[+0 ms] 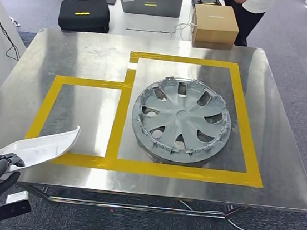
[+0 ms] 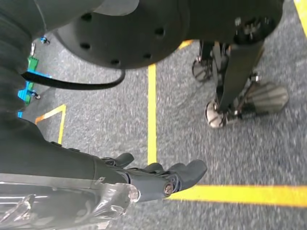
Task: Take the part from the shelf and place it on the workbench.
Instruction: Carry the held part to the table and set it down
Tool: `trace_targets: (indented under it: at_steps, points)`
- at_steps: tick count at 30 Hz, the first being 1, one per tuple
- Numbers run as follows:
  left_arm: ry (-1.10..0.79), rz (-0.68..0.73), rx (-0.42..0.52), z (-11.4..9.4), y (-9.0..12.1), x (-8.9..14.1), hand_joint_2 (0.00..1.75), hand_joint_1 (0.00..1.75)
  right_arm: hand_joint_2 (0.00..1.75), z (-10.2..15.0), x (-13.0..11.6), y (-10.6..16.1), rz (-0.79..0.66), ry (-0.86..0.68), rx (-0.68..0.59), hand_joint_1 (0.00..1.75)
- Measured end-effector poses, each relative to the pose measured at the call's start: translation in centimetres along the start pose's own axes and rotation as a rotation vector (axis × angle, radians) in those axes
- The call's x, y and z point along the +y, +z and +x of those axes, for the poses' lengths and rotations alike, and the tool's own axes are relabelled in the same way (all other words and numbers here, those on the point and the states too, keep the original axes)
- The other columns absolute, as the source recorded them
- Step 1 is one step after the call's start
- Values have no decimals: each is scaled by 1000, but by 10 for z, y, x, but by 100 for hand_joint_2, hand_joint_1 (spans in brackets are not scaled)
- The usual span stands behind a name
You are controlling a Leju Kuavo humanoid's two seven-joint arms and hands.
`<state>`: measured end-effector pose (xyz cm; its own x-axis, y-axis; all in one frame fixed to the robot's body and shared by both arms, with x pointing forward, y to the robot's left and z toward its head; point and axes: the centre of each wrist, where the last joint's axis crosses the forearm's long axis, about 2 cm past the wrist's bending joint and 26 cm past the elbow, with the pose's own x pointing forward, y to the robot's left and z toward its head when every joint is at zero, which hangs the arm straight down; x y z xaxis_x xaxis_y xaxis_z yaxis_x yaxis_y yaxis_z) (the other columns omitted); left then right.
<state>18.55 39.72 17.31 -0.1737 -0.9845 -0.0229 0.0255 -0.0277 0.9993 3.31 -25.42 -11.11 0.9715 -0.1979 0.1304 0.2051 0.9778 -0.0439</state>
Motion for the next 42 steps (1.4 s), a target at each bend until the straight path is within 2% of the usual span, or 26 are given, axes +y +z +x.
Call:
trace_targets:
  at_steps: [10,15,21,28,32,37,42]
  points:
    - [3,12,8,1,-1,0,175,175,175,0,0,0,1,1,-1,0]
    - [25,59,20,0,-10,3,175,175,175,0,0,0,5,7,-3,0]
    - [57,132,102,-14,-38,11,175,175,175,1,1,0,16,29,-10,0]
    - [98,101,161,-23,-82,7,175,175,175,5,1,0,22,57,-22,0]
    - [118,89,165,-5,-113,9,175,175,175,7,1,0,23,66,-17,0]
    - [148,94,128,33,-150,17,175,175,175,8,2,0,28,72,-18,0]
    - [183,97,79,61,-172,24,175,175,175,8,2,0,31,78,-20,0]
